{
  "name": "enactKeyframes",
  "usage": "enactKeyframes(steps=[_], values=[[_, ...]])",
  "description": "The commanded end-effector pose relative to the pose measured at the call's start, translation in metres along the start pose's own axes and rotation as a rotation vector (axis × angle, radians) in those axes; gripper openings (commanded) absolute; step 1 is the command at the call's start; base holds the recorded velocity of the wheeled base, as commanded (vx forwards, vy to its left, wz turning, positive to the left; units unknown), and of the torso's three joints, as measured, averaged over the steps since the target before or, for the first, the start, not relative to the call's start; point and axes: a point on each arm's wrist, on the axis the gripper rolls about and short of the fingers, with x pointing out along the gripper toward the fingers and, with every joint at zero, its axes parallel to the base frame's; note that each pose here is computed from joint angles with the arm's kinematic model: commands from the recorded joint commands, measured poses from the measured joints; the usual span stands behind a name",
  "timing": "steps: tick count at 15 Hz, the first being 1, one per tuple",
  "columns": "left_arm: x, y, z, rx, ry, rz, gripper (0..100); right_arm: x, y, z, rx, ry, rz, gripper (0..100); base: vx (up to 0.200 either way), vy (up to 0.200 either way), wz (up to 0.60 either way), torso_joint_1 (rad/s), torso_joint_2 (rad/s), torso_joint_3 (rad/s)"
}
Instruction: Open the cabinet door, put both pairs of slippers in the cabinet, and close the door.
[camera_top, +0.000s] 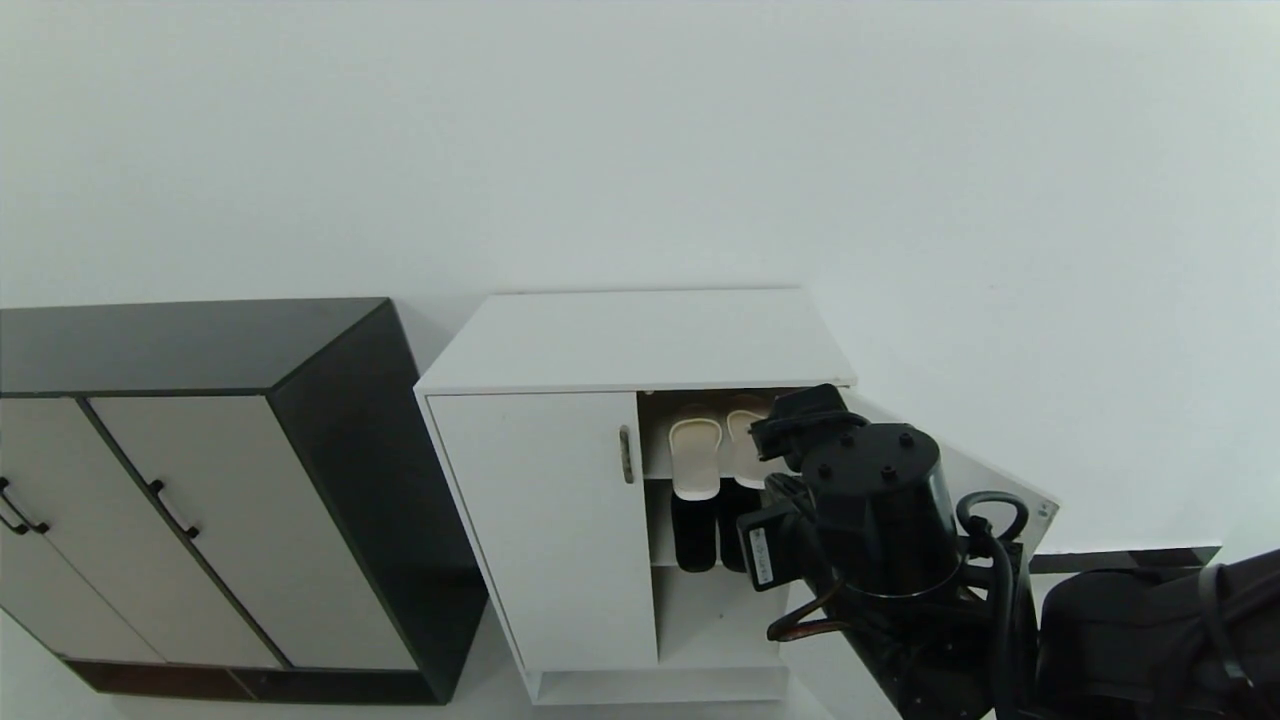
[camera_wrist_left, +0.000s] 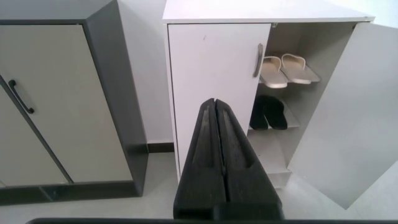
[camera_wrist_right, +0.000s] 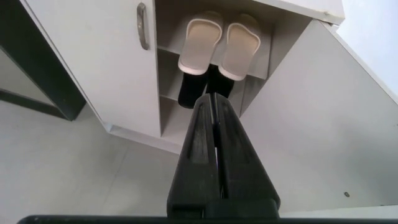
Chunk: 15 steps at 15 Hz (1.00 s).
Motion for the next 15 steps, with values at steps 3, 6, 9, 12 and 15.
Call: enactKeyframes(steps=[3, 6, 9, 12, 15], values=[[0.0, 0.0, 0.0, -0.001, 0.0, 0.0, 0, 0.0, 0.0, -0.001, 0.0, -0.002, 0.0, 0, 0.0, 0.0, 0.0, 0.0, 0.0, 0.0], [0.0, 0.0, 0.0, -0.001, 0.0, 0.0, 0, -0.001, 0.0, -0.001, -0.001, 0.003, 0.021, 0, 0.0, 0.0, -0.4, 0.0, 0.0, 0.003], [0.0, 0.0, 0.0, -0.001, 0.0, 0.0, 0, -0.001, 0.0, -0.001, -0.001, 0.003, 0.021, 0, 0.0, 0.0, -0.6, 0.001, 0.0, 0.002], [0.0, 0.0, 0.0, -0.001, 0.001, 0.0, 0, 0.001, -0.003, 0.0, 0.014, -0.006, 0.012, 0, 0.0, 0.0, -0.6, 0.009, 0.0, 0.002], [0.0, 0.0, 0.0, -0.001, 0.0, 0.0, 0, 0.01, -0.015, 0.006, 0.042, -0.048, -0.029, 0, 0.0, 0.0, 0.0, 0.0, 0.0, 0.0]])
